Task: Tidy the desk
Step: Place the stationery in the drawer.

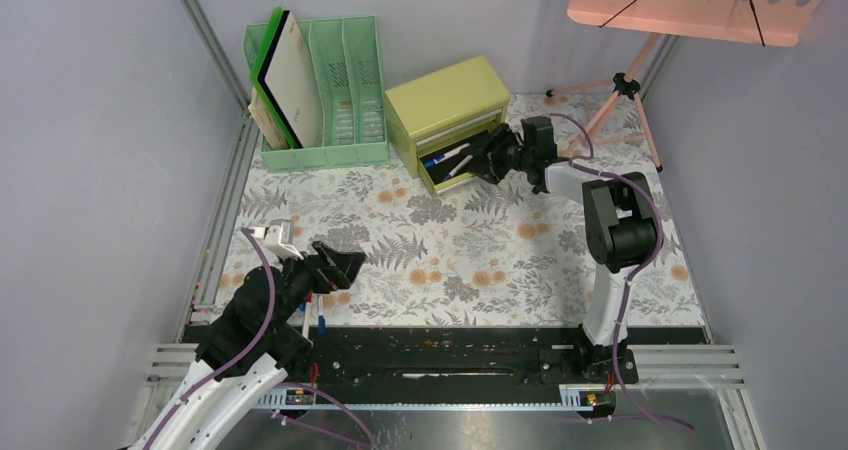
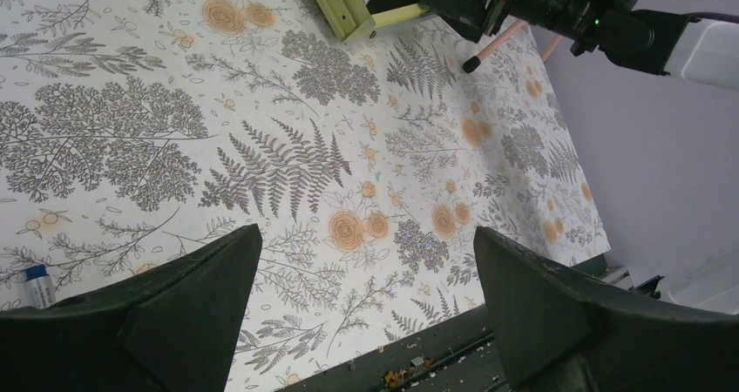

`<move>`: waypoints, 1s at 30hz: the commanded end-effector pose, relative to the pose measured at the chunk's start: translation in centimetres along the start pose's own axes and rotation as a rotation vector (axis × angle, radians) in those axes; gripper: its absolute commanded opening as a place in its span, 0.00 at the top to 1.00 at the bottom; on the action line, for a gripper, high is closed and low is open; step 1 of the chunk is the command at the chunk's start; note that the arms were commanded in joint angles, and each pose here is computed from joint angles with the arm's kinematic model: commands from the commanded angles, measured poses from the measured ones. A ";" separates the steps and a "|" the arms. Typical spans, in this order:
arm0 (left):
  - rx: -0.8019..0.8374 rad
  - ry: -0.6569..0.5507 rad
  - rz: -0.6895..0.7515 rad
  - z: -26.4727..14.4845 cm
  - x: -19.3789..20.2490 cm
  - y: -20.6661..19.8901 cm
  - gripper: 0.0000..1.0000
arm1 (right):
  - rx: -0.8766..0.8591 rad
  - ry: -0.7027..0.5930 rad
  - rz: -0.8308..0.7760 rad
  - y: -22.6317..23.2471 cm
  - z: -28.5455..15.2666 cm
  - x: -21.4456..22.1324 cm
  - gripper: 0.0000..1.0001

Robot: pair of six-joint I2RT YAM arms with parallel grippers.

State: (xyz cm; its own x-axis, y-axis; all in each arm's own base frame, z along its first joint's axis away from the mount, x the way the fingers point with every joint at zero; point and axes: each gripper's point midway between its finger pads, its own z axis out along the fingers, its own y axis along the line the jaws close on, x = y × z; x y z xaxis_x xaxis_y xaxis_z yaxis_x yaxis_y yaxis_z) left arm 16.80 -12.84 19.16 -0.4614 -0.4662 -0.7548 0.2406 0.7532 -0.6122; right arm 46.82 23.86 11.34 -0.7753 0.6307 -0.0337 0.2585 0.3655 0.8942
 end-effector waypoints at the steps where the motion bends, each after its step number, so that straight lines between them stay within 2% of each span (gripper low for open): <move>1: -0.025 -0.052 -0.030 -0.4 -1.4 0.0 0.07 | -0.097 -0.023 -0.063 2.5 -2.3 0.5 0.32; 13: -0.236 -0.007 -0.080 -0.2 -0.1 3.7 0.08 | -0.092 0.010 -0.065 -1.7 -5.4 4.1 0.32; 20: -0.385 0.054 -0.095 0.2 1.3 5.9 0.08 | -0.028 0.050 -0.091 -5.4 -7.3 7.0 0.32; 30: -0.609 0.158 -0.044 0.1 2.5 8.6 0.07 | 0.118 0.106 -0.191 -10.4 -10.5 10.3 0.32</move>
State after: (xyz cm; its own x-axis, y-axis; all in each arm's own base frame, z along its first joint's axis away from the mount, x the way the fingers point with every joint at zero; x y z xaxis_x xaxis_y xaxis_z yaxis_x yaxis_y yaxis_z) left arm 17.15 -8.70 10.64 -0.6329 -0.4377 -0.6387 -0.2205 0.8926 -0.3932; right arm 31.84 20.22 6.34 -0.8416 0.5361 -0.0657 0.2351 0.4732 0.8490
